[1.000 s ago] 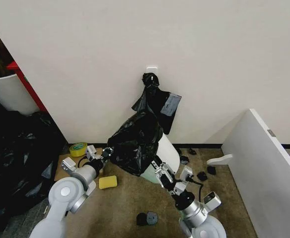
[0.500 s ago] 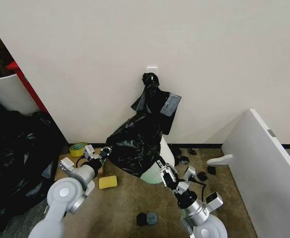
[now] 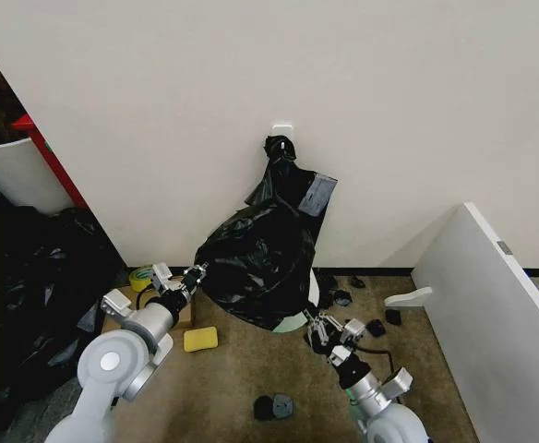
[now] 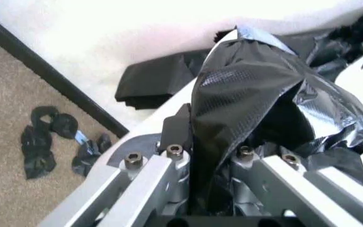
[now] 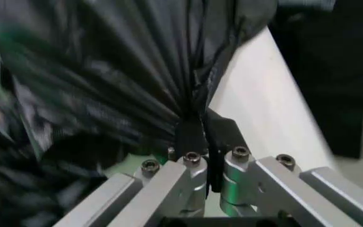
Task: Place the garbage bag over the trash bin.
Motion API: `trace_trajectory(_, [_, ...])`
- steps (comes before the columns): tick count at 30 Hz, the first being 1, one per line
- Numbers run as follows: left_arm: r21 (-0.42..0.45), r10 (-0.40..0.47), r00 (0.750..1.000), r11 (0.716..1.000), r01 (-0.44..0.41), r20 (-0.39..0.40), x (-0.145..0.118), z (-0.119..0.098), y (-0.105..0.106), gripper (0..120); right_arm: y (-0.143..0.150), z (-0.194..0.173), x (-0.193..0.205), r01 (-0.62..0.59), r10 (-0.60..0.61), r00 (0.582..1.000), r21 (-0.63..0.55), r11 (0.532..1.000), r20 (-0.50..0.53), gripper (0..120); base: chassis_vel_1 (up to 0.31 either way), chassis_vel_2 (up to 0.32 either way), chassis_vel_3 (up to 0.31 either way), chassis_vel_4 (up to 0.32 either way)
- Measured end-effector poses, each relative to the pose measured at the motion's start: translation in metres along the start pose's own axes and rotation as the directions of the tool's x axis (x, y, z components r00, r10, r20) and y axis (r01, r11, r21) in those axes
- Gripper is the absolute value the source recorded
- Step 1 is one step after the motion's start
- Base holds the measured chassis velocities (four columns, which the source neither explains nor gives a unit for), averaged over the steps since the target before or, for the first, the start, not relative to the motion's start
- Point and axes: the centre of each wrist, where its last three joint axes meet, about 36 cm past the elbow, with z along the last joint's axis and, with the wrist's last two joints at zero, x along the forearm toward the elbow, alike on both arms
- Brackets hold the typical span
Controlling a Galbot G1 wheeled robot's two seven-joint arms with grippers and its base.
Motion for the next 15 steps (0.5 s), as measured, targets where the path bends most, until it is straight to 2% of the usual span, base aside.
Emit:
trace_trajectory(4, [-0.008, 0.003, 1.000, 1.000, -0.003, 0.001, 0.002, 0.000, -0.002, 4, -0.005, 0.001, 0.003, 0.010, -0.012, 1.000, 0.073, 0.997, 0.021, 3, 0.000, 0.000, 0.000, 0.000])
trace_trajectory(6, [-0.023, 0.002, 1.000, 1.000, -0.002, 0.003, 0.002, 0.003, -0.004, 4, -0.006, -0.005, 0.004, 0.061, -0.064, 0.996, 0.054, 0.997, 0.061, 13, 0.000, 0.000, 0.000, 0.000])
trace_trajectory(9, [-0.047, 0.003, 1.000, 0.999, -0.003, 0.002, 0.001, 0.009, -0.006, 4, -0.019, -0.009, 0.009, 0.203, -0.201, 0.974, -0.006, 0.979, 0.107, 27, 0.000, 0.000, 0.000, 0.000])
trace_trajectory(10, [-0.047, 0.003, 1.000, 0.999, -0.003, 0.002, 0.001, 0.009, -0.006, 4, -0.019, -0.009, 0.009, 0.203, -0.201, 0.974, -0.006, 0.979, 0.107, 27, 0.000, 0.000, 0.000, 0.000])
trace_trajectory(13, [-0.089, 0.010, 1.000, 0.996, -0.009, 0.004, 0.002, 0.014, -0.009, 4, -0.053, -0.010, 0.022, 0.317, -0.311, 0.943, -0.037, 0.948, 0.115, 37, 0.000, 0.000, 0.000, 0.000])
trace_trajectory(15, [-0.138, 0.016, 1.000, 0.990, -0.014, 0.009, 0.004, 0.020, -0.012, 4, -0.094, -0.019, 0.033, 0.405, -0.397, 0.911, -0.054, 0.913, 0.113, 46, 0.000, 0.000, 0.000, 0.000])
